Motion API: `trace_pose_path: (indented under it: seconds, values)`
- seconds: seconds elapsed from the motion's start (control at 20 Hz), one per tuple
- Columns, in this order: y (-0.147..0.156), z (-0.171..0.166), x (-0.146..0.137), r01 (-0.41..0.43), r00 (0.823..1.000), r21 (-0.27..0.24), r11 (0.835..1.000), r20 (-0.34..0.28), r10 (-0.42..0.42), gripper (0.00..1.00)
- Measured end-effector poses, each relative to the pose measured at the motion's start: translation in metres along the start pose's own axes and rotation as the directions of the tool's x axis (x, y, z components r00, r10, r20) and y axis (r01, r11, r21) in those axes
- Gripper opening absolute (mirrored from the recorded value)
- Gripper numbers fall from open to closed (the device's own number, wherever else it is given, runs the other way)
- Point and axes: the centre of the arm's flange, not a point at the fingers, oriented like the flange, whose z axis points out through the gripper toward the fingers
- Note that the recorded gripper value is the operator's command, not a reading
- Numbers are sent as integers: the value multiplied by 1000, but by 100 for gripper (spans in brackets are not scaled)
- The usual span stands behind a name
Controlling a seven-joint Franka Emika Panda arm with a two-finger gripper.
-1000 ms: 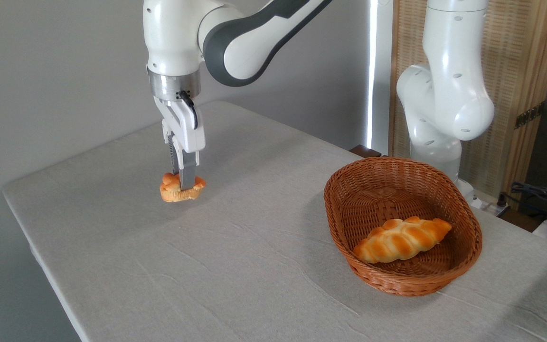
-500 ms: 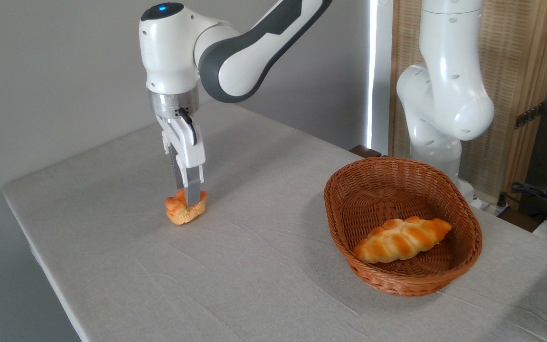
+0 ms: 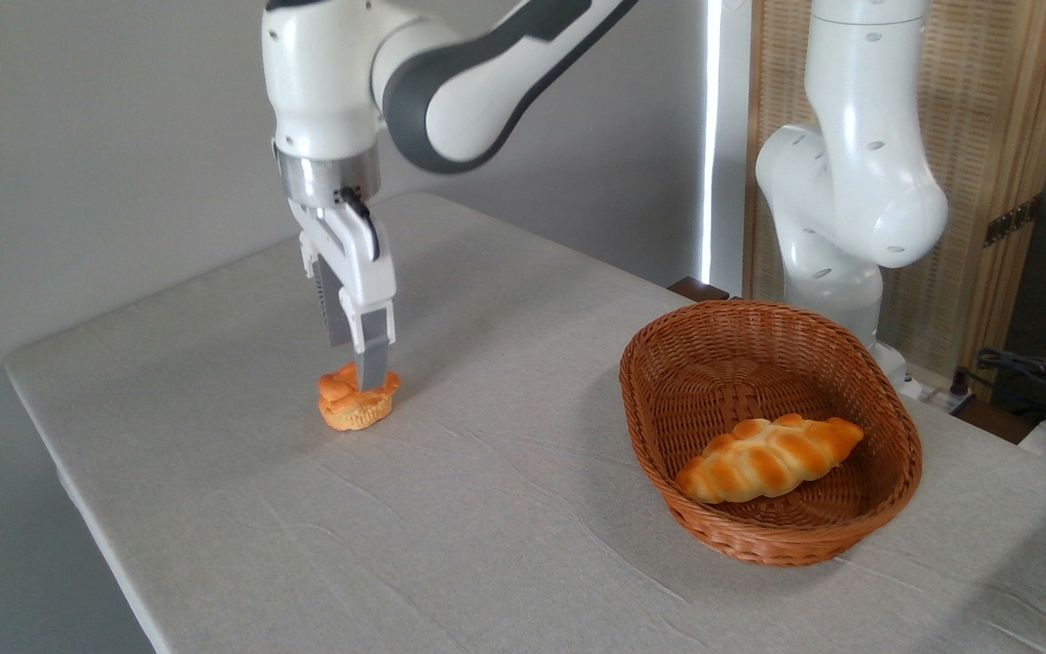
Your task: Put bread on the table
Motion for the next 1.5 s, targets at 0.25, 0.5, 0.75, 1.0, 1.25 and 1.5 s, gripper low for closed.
trace_pose_path:
  seconds: [0.25,0.5,0.75,1.0,1.25,1.5]
  values:
    - [-32,-83,-28,78,994,-49,996,75,-74,100]
    - [-56,-127,-46,104,987,17,994,121,-105,100]
    - [-66,-146,-47,119,984,19,993,133,-121,100]
    - [-93,-156,-68,166,977,25,986,130,-168,100]
    - [-98,-159,-73,168,977,27,985,126,-170,100]
    - [-94,-158,-69,159,979,26,987,127,-161,100]
